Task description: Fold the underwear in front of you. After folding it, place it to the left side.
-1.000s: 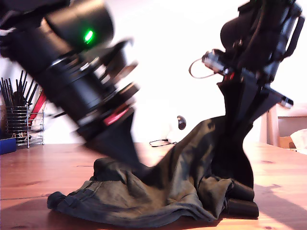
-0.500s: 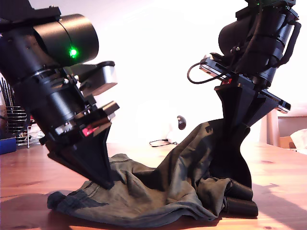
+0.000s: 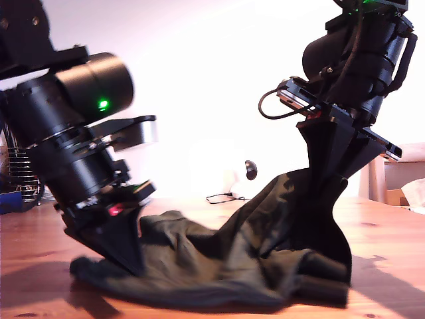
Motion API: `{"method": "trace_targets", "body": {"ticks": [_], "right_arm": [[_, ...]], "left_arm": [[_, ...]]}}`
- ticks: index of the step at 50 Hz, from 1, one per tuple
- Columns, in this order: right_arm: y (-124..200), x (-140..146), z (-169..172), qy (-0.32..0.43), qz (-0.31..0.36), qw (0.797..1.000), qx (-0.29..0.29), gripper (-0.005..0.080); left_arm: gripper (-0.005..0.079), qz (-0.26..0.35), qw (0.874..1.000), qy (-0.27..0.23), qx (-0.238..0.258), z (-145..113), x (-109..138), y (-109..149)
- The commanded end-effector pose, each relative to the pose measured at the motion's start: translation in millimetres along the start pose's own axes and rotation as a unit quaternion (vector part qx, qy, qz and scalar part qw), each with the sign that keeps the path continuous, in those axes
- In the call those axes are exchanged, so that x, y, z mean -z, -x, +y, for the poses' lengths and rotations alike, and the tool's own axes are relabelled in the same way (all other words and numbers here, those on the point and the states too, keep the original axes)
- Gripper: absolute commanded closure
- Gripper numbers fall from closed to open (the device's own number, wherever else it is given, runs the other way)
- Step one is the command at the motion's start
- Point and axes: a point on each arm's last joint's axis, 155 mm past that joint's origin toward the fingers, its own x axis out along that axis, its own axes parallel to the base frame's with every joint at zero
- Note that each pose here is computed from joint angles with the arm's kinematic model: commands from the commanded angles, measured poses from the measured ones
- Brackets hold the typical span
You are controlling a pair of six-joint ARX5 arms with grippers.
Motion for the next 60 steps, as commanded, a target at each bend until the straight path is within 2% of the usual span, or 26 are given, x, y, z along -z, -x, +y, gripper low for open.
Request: {"method": "trace_targets", "body": {"ticks": [1,6,8,10,11,17,22,28,36,45,51,54,55,56,60], "right_arm": [[-8.1,3.3,4.8,0.007,0.015,1.000,-0.005,0.0763],[-14.3,6.4,11.2,0.014,0.025,1.000,-0.010,0.0763],[-17.8,8.2,15.7,0.016,0.031,0.999,-0.016,0.0763],[-21.6,10.1,19.8,0.019,0.038,0.999,-0.021,0.0763],[-24.1,10.8,21.7,0.019,0.041,0.999,-0.022,0.0763],[-38.9,14.9,33.2,0.031,0.059,0.997,-0.031,0.0763],[-48.8,19.4,41.6,0.042,0.073,0.996,-0.032,0.0763],[-54.1,20.8,56.2,0.050,0.076,0.995,-0.048,0.0763],[-57.1,21.2,67.5,0.053,0.075,0.994,-0.059,0.0763],[-63.4,18.8,80.7,0.050,0.067,0.994,-0.069,0.0763],[-65.9,15.3,86.0,0.059,0.058,0.994,-0.070,0.0763],[-65.9,15.4,86.0,0.060,0.058,0.994,-0.070,0.0763],[-65.8,15.4,85.7,0.059,0.058,0.994,-0.070,0.0763],[-65.6,15.1,85.2,0.059,0.058,0.994,-0.070,0.0763],[-64.8,12.7,82.9,0.059,0.054,0.994,-0.070,0.0764]], "left_arm": [[0.0764,0.011,1.000,-0.009,-0.013,13.2,5.8,-7.4],[0.0764,-0.006,0.999,-0.023,-0.021,24.6,-6.1,-5.4],[0.0764,-0.010,0.999,-0.047,-0.023,27.5,-9.7,-5.9],[0.0764,-0.014,0.999,-0.045,-0.023,29.7,-12.2,-6.4],[0.0764,-0.015,0.998,-0.063,-0.021,29.7,-13.5,-7.4],[0.0764,-0.018,0.997,-0.076,-0.007,27.2,-19.0,-16.1],[0.0764,-0.017,0.993,-0.117,-0.008,29.0,-25.1,-22.3],[0.0764,-0.027,0.991,-0.130,-0.012,32.7,-39.0,-23.5],[0.0764,-0.041,0.983,-0.181,-0.009,34.5,-53.7,-26.3],[0.0764,-0.037,0.979,-0.202,0.002,34.5,-55.1,-43.9],[0.0764,-0.032,0.982,-0.186,0.001,36.2,-57.7,-43.7],[0.0764,-0.027,0.991,-0.134,0.002,36.4,-63.0,-33.6],[0.0764,-0.023,0.991,-0.133,0.004,36.1,-63.6,-30.7],[0.0764,-0.020,0.995,-0.097,0.007,35.5,-64.6,-27.5],[0.0764,-0.013,0.999,-0.017,0.036,28.0,-71.8,-9.2]]}}
